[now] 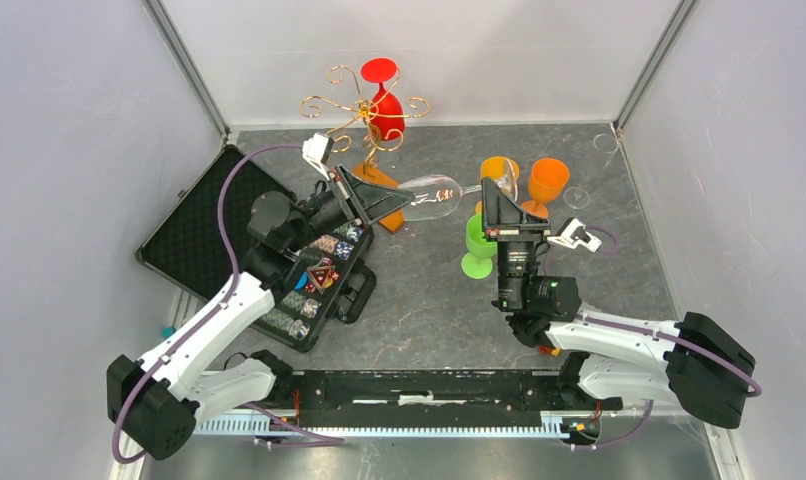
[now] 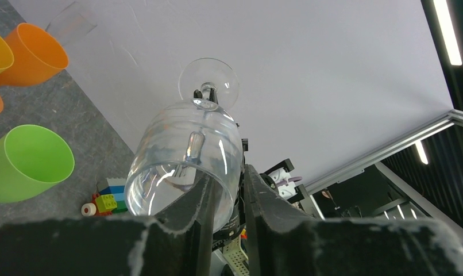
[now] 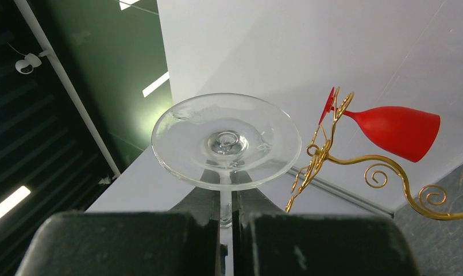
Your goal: Take the wine glass off the wine glass rack
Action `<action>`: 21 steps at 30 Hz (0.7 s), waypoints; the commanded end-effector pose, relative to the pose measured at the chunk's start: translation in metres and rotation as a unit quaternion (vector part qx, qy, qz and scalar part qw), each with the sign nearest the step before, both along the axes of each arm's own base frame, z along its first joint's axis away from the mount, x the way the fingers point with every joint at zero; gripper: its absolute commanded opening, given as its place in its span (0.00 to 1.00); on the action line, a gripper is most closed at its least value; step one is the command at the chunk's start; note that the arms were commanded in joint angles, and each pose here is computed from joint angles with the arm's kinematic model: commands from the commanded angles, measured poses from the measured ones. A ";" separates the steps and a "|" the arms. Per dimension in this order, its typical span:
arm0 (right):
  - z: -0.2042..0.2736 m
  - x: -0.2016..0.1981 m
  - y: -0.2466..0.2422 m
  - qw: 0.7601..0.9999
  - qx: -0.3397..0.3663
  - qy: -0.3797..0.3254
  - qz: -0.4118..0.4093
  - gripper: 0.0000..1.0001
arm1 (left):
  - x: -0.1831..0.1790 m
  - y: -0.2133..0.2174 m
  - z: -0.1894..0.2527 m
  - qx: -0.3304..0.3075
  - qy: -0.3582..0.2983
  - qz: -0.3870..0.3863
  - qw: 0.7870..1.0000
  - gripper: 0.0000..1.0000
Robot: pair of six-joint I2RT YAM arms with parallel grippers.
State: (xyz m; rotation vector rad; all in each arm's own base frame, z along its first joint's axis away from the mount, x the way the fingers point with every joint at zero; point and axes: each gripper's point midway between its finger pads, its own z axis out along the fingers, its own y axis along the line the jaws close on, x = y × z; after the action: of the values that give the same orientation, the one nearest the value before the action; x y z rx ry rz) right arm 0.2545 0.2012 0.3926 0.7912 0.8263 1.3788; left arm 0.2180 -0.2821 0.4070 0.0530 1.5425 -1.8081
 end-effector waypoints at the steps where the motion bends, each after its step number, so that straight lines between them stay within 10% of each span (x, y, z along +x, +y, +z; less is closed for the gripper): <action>1: 0.030 -0.016 -0.014 0.996 0.074 -0.051 0.019 0.00 | -0.016 -0.003 0.038 -0.034 -0.045 -0.030 0.998 0.33; 6: 0.027 -0.015 -0.011 0.996 0.071 -0.049 0.023 0.00 | -0.012 -0.007 0.034 -0.021 -0.038 -0.030 0.999 0.33; 14: 0.025 -0.017 -0.014 0.997 0.061 -0.050 0.019 0.01 | -0.006 -0.007 0.031 -0.001 -0.038 -0.012 0.999 0.02; 21: 0.022 -0.024 -0.025 0.998 0.033 -0.057 0.001 0.48 | 0.000 -0.001 0.037 0.042 -0.080 0.031 0.995 0.02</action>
State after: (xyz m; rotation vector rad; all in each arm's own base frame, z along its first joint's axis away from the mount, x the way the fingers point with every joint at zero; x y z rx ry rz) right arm 0.2523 0.2004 0.3863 0.7774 0.8407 1.3787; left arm 0.2152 -0.2947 0.4155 0.1104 1.5957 -1.7941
